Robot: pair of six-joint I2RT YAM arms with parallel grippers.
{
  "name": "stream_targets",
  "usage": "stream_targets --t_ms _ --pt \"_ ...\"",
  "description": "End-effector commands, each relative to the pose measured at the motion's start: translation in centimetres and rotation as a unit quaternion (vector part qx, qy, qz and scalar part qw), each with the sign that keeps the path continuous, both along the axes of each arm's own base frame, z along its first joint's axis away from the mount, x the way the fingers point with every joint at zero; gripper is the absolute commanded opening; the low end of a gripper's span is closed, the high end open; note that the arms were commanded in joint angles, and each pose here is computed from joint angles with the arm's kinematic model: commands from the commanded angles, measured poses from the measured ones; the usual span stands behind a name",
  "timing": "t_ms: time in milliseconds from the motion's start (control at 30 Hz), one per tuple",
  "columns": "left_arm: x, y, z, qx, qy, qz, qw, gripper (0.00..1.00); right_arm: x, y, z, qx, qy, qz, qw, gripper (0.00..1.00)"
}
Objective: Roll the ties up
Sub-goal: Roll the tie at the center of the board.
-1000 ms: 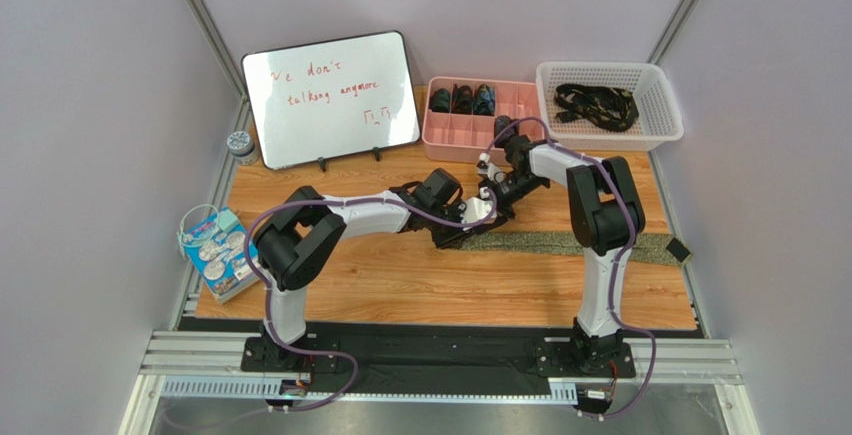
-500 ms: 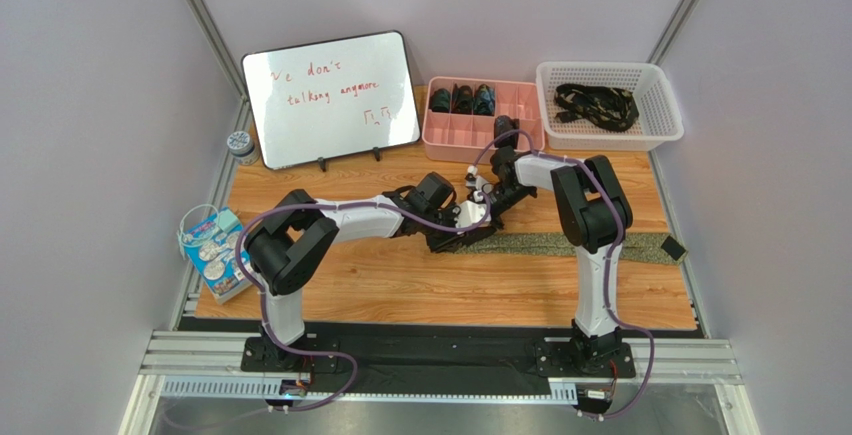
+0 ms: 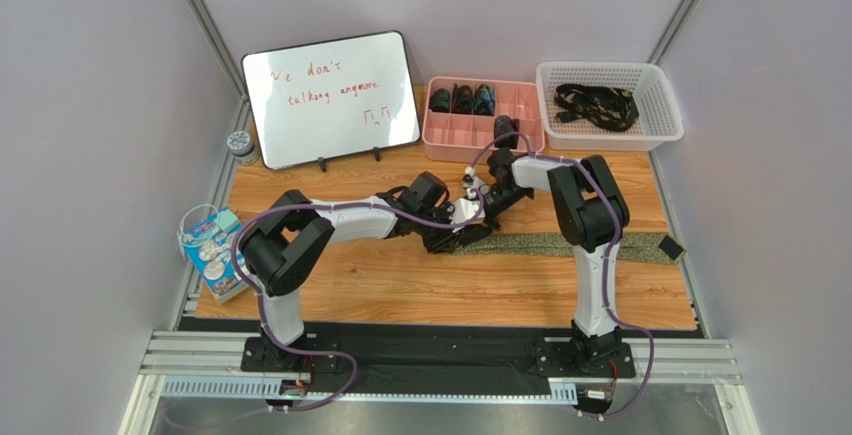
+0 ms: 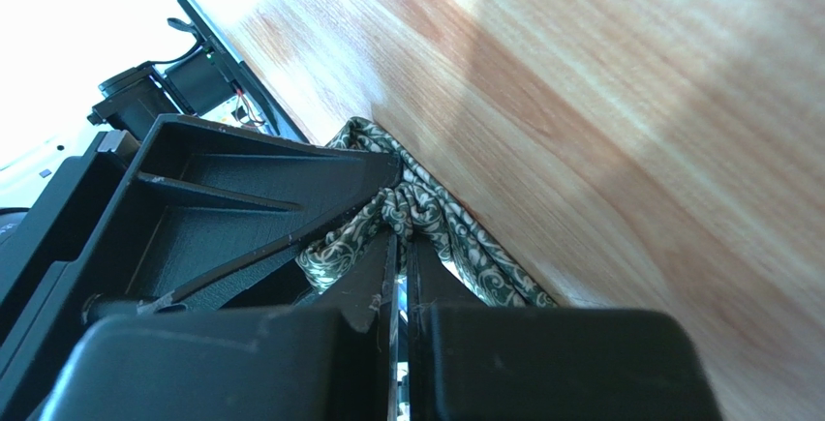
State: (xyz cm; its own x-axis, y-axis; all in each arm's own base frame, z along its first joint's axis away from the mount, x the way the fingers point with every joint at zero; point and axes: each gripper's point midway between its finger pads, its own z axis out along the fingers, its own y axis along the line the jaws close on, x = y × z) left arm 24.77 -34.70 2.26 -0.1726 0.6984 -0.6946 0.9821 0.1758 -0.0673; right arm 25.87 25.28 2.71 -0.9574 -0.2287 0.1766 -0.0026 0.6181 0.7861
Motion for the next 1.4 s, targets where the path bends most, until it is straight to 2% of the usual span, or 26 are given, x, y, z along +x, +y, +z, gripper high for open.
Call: stream_targets --t_ms 0,333,600,700,800,933,967,1200,1267,1367 --pt "-1.0 -1.8 2.6 -0.057 0.015 -0.014 0.998 0.40 0.7 0.2 -1.7 -0.003 -0.023 0.002 1.000 0.00" --pt "-0.9 -2.7 3.3 -0.082 0.027 -0.006 0.996 0.49 0.6 0.2 -1.8 -0.001 -0.023 0.004 1.000 0.00" --pt "0.4 -2.6 2.3 -0.065 0.015 0.020 0.998 0.53 0.3 0.2 -1.8 0.004 -0.015 0.001 1.000 0.00" --pt "1.4 -2.5 1.5 -0.048 -0.001 0.035 0.998 0.50 0.1 0.6 -1.6 0.010 -0.009 0.001 1.000 0.00" --pt "1.7 -2.3 0.7 -0.037 -0.008 0.034 0.999 0.43 0.1 0.8 -1.5 0.015 -0.007 0.001 1.000 0.00" --pt "1.3 -1.8 -0.2 -0.021 -0.015 0.017 1.000 0.26 0.2 1.2 -0.9 0.027 -0.003 0.000 1.000 0.00" --pt "1.0 -1.5 -0.6 -0.015 -0.014 0.012 1.000 0.24 0.3 1.2 -0.4 0.027 -0.005 0.001 1.000 0.00" --pt "-0.8 1.2 -2.4 0.037 -0.013 -0.023 0.999 0.19 2.0 -0.1 3.7 0.034 -0.036 -0.005 0.999 0.20" --pt "-1.1 1.6 -2.5 0.039 -0.016 -0.032 0.999 0.18 2.0 -0.6 4.5 0.036 -0.039 -0.008 0.999 0.21" --pt "-1.2 1.6 -2.6 0.040 -0.014 -0.033 0.999 0.18 1.7 -0.7 5.5 0.047 -0.040 -0.012 0.998 0.29"
